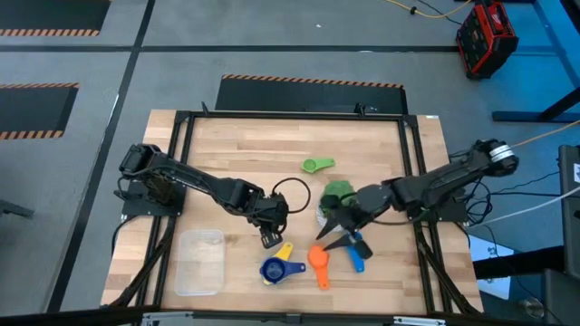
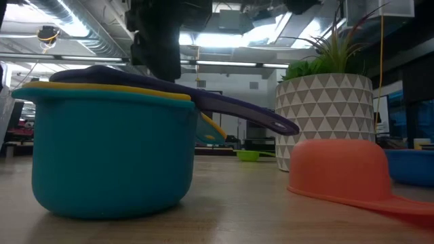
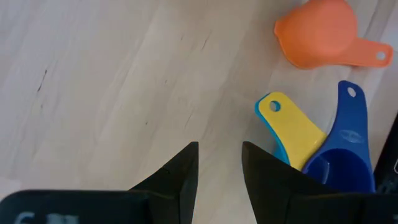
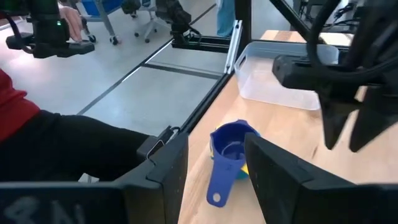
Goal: Nest measuring cups in basket
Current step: Stack the dark blue measuring cup on top of the yellow measuring cup
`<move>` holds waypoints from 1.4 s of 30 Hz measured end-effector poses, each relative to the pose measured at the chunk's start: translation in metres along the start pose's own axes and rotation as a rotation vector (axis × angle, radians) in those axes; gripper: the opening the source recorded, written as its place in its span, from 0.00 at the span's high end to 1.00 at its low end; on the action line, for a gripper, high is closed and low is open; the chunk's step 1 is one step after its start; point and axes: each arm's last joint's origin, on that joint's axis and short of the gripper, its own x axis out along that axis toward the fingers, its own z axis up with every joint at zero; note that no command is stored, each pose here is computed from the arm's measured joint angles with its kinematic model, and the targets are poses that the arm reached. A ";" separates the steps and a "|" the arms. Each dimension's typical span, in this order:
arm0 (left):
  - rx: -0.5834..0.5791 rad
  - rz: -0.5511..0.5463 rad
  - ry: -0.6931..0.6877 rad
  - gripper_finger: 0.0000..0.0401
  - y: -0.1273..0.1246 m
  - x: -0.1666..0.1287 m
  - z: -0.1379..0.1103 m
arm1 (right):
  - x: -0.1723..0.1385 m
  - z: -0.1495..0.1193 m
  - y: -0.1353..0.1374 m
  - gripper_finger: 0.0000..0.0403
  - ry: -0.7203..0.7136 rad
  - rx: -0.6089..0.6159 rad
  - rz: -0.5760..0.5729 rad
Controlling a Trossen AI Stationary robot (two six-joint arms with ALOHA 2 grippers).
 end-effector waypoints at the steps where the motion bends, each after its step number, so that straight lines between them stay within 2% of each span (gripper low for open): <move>1: 0.000 -0.001 -0.001 0.71 0.000 0.000 0.000 | 0.004 -0.002 0.000 0.60 0.004 0.002 0.004; 7: 0.011 0.010 -0.014 0.71 -0.003 0.000 -0.002 | 0.035 -0.011 0.010 0.60 -0.044 0.000 0.053; 17: 0.065 0.101 -0.116 0.71 -0.017 0.000 -0.013 | 0.078 -0.043 0.039 0.60 -0.035 -0.002 -0.001; 22: 0.064 0.121 -0.131 0.71 -0.026 0.015 -0.018 | 0.095 -0.061 0.050 0.60 -0.021 0.043 -0.012; 28: 0.074 0.165 -0.085 0.71 -0.031 0.044 -0.026 | 0.116 -0.075 0.060 0.60 0.009 0.060 -0.015; 36: 0.073 0.185 -0.063 0.71 -0.031 0.066 -0.029 | 0.145 -0.088 0.059 0.60 0.052 0.062 -0.020; 42: 0.073 0.169 -0.043 0.71 -0.032 0.073 -0.030 | 0.153 -0.103 0.056 0.60 0.129 0.088 -0.054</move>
